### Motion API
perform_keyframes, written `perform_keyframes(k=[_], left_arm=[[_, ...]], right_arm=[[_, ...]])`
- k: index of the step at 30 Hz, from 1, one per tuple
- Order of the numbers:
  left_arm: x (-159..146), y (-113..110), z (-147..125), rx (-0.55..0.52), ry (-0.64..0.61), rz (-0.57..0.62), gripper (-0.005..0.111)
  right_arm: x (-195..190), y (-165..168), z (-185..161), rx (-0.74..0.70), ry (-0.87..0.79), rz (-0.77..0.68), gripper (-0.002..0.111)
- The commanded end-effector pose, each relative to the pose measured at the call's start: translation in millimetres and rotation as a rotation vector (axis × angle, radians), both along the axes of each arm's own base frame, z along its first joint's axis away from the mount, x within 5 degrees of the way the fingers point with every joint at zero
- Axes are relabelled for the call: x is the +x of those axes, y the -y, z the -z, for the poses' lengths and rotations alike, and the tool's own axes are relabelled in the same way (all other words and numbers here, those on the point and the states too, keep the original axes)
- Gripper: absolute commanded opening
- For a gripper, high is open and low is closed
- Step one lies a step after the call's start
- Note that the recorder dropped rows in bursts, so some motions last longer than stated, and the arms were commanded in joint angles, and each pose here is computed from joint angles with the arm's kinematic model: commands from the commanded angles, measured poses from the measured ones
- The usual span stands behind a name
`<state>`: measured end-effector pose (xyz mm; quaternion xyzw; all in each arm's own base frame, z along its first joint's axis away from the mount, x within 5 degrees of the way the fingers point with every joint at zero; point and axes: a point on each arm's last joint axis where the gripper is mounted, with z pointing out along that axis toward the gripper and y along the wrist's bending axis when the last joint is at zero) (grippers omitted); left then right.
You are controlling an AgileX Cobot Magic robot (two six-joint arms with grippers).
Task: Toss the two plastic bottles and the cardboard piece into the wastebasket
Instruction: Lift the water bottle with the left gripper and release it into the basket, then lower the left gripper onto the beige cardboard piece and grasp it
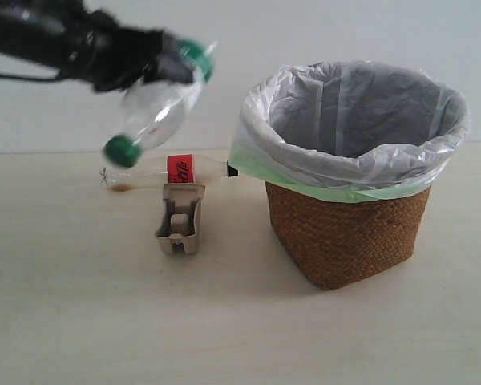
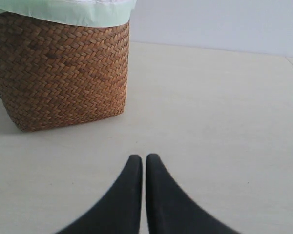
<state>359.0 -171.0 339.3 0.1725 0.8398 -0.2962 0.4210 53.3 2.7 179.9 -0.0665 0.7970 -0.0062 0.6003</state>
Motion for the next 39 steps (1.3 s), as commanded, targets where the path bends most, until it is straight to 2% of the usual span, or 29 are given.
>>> perform_keyframes(k=[1, 2, 4, 5, 8, 11, 19, 22, 25, 30, 36, 39], left_arm=[[-8, 54, -65, -0.222, 0.181, 0.211, 0.032], [-9, 66, -66, -0.227, 0.171, 0.245, 0.055], [-8, 80, -62, -0.204, 0.16, 0.276, 0.09], [-6, 88, -55, -0.159, 0.151, 0.286, 0.109], [2, 97, -35, -0.075, 0.102, 0.263, 0.107], [10, 99, -26, -0.076, 0.076, 0.211, 0.107], [11, 97, -33, -0.08, 0.115, 0.195, 0.107], [10, 92, -36, -0.005, 0.164, 0.196, 0.107], [9, 83, -39, 0.065, 0.153, 0.149, 0.107], [14, 58, -34, 0.247, 0.11, 0.085, 0.107], [18, 31, -8, 0.411, -0.087, 0.13, 0.107], [25, 15, 2, 0.464, -0.152, 0.093, 0.107]], right_arm=[[0, 0, -1, 0.0, 0.01, 0.005, 0.0], [0, 0, -1, 0.0, 0.01, 0.005, 0.0], [0, 0, -1, 0.0, 0.01, 0.005, 0.0], [0, 0, -1, 0.0, 0.01, 0.005, 0.0], [0, 0, -1, 0.0, 0.01, 0.005, 0.0], [0, 0, -1, 0.0, 0.01, 0.005, 0.0], [0, 0, -1, 0.0, 0.01, 0.005, 0.0], [0, 0, -1, 0.0, 0.01, 0.005, 0.0], [0, 0, -1, 0.0, 0.01, 0.005, 0.0], [0, 0, -1, 0.0, 0.01, 0.005, 0.0], [0, 0, -1, 0.0, 0.01, 0.005, 0.0], [0, 0, -1, 0.0, 0.01, 0.005, 0.0]])
